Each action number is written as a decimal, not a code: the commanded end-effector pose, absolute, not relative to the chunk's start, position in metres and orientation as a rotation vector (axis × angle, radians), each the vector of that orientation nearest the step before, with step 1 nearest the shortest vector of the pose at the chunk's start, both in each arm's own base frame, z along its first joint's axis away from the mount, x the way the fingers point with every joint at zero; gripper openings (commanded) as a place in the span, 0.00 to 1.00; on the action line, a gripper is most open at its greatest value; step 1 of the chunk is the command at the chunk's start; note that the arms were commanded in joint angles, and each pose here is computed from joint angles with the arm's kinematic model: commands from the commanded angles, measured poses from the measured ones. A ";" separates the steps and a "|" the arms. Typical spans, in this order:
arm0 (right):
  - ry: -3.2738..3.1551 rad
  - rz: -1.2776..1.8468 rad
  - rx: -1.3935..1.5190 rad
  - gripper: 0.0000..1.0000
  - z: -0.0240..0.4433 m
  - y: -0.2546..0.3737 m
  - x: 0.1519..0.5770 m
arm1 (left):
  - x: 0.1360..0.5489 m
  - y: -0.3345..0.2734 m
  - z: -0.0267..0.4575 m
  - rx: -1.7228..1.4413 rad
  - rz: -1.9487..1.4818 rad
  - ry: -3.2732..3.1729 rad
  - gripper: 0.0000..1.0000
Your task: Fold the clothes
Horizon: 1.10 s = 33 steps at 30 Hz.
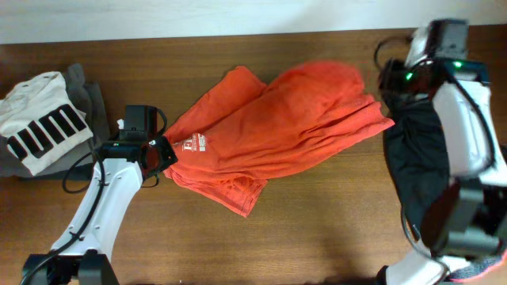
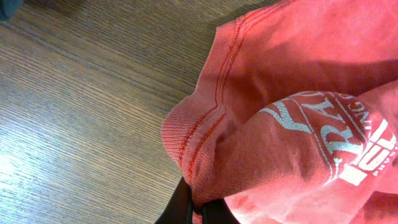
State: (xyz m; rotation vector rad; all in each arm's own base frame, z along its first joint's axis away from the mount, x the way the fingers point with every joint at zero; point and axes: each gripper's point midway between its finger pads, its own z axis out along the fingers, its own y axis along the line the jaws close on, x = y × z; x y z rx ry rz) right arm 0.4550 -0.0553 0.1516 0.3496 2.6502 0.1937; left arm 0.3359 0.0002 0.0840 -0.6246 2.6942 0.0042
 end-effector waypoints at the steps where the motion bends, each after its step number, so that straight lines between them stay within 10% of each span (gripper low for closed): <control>1: 2.757 0.143 0.358 0.61 0.133 -0.057 0.435 | 0.336 0.001 0.083 -0.609 0.014 2.697 0.00; 30: 2.910 0.127 0.400 0.61 -0.014 -0.059 0.426 | 0.346 0.001 0.087 -0.603 -0.003 2.656 0.00; 33: 2.940 0.130 0.415 0.32 -0.024 -0.058 0.421 | 0.346 0.001 0.087 -0.603 -0.002 2.657 0.00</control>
